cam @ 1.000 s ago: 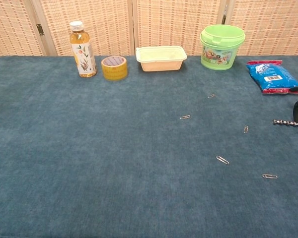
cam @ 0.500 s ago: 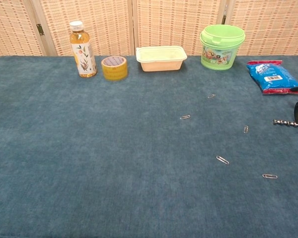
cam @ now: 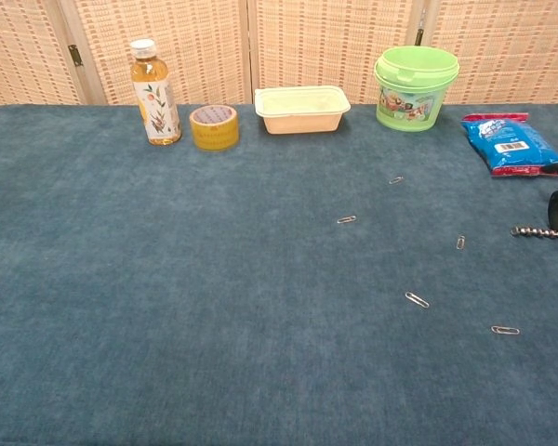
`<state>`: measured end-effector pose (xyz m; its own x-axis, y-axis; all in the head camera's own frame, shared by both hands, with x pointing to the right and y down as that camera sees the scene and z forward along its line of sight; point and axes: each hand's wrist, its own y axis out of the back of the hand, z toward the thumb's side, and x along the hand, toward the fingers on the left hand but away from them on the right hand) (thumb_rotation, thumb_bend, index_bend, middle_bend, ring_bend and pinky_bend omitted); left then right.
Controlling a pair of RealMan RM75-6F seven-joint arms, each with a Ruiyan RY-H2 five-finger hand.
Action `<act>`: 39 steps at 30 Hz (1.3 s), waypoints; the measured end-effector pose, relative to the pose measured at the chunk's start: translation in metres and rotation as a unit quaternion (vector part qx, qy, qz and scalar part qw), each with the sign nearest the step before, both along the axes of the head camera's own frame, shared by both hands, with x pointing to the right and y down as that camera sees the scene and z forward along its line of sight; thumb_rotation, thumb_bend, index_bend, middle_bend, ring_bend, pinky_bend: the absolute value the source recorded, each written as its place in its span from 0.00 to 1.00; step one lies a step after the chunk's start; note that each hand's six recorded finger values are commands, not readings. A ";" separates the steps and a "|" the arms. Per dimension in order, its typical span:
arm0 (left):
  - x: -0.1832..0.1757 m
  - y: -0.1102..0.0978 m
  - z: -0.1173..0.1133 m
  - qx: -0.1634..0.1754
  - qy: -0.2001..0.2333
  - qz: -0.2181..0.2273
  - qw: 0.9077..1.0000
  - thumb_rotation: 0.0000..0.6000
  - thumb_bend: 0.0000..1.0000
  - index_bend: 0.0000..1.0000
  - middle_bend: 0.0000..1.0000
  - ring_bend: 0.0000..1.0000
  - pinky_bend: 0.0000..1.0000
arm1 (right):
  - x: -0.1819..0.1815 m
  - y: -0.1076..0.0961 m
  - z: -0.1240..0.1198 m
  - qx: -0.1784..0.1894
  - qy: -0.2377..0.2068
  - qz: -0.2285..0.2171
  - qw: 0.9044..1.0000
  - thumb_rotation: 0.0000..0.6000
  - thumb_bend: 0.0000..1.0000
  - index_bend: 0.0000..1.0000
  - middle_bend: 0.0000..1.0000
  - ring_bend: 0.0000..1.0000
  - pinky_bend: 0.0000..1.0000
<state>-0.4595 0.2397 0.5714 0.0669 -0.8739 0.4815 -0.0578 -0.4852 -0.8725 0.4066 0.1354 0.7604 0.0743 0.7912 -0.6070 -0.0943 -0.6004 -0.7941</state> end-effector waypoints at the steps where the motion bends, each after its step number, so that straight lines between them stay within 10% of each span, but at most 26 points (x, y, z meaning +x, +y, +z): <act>1: 0.000 0.000 0.000 0.000 0.000 0.000 1.000 1.00 0.37 0.00 0.04 0.07 0.05 | 0.000 0.000 0.000 0.001 0.000 0.000 1.000 1.00 0.44 0.62 0.04 0.00 0.00; 39: 0.000 -0.001 0.001 0.000 0.002 0.002 1.000 1.00 0.37 0.00 0.04 0.07 0.05 | -0.017 -0.019 -0.040 0.069 -0.035 -0.014 0.997 1.00 0.45 0.80 0.15 0.01 0.00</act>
<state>-0.4592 0.2384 0.5725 0.0724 -0.8735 0.4813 -0.0604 -0.4855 -0.8721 0.3897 0.1166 0.7207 0.1362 0.8638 -0.4851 -0.0501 -0.4830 -0.8742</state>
